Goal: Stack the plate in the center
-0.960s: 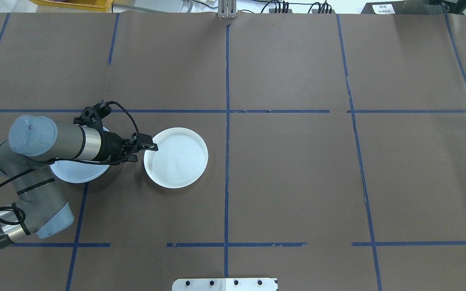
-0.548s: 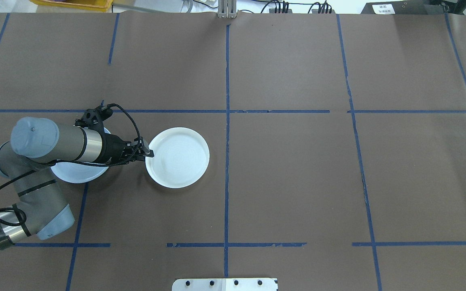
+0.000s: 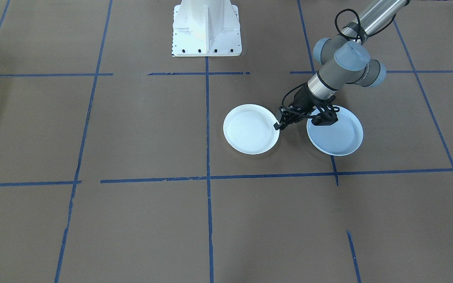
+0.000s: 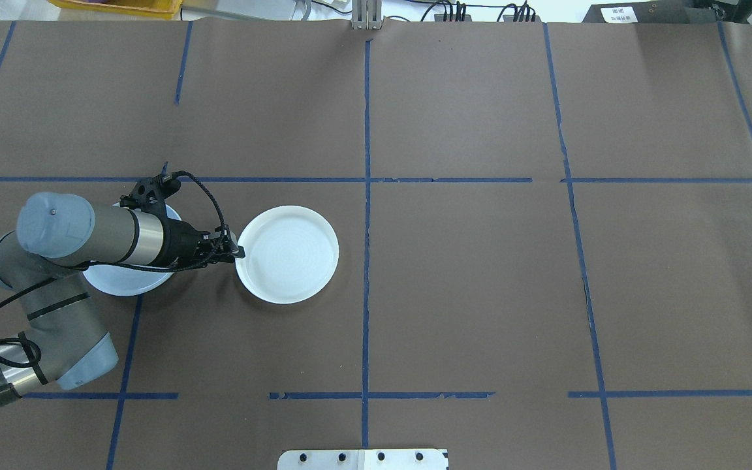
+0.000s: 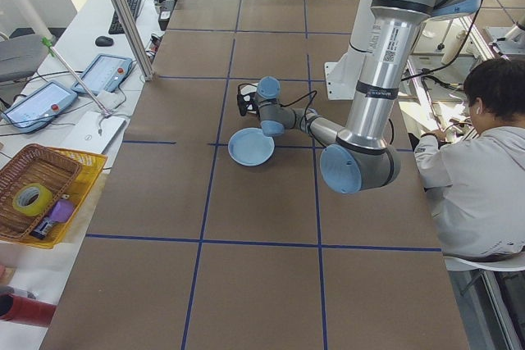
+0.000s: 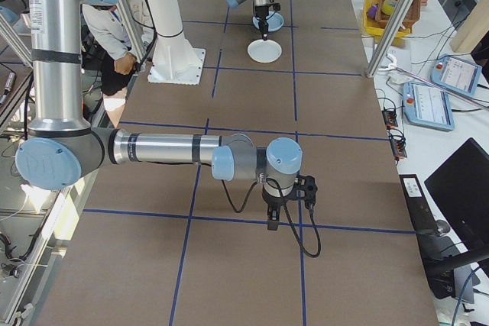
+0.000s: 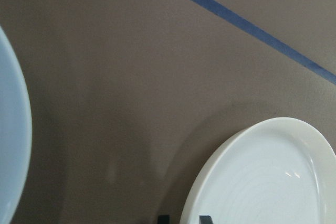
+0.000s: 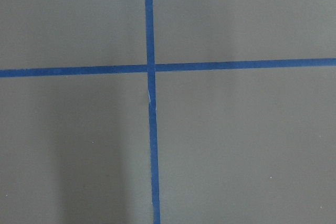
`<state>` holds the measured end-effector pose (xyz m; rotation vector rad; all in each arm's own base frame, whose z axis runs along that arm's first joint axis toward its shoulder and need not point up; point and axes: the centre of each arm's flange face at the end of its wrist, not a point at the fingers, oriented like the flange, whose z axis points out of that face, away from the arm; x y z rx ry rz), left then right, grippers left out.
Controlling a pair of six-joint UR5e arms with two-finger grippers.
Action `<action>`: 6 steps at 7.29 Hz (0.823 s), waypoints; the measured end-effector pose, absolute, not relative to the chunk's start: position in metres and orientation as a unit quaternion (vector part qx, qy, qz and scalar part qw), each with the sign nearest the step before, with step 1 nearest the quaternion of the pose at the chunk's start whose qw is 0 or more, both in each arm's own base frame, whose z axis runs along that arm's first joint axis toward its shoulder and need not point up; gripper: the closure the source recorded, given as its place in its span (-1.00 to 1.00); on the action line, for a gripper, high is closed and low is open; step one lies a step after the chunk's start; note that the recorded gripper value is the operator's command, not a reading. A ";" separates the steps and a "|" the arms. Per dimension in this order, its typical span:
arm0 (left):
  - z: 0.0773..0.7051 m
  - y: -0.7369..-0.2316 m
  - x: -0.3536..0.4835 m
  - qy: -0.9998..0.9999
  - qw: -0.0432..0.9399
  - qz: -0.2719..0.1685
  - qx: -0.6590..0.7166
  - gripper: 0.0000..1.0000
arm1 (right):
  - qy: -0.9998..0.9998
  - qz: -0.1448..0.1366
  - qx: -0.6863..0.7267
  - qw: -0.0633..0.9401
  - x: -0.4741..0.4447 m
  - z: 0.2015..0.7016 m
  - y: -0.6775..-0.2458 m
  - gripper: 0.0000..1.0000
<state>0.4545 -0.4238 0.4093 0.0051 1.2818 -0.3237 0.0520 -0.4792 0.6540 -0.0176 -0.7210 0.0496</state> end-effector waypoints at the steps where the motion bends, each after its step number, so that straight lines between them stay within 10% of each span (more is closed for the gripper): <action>1: 0.410 -0.423 0.455 0.595 0.790 -0.150 0.002 0.79 | -0.353 0.024 -0.009 0.935 0.052 0.654 -0.479 -1.00; 6: 0.403 -0.414 0.451 0.604 0.787 -0.119 -0.035 1.00 | -0.352 0.024 -0.009 0.936 0.052 0.654 -0.479 -1.00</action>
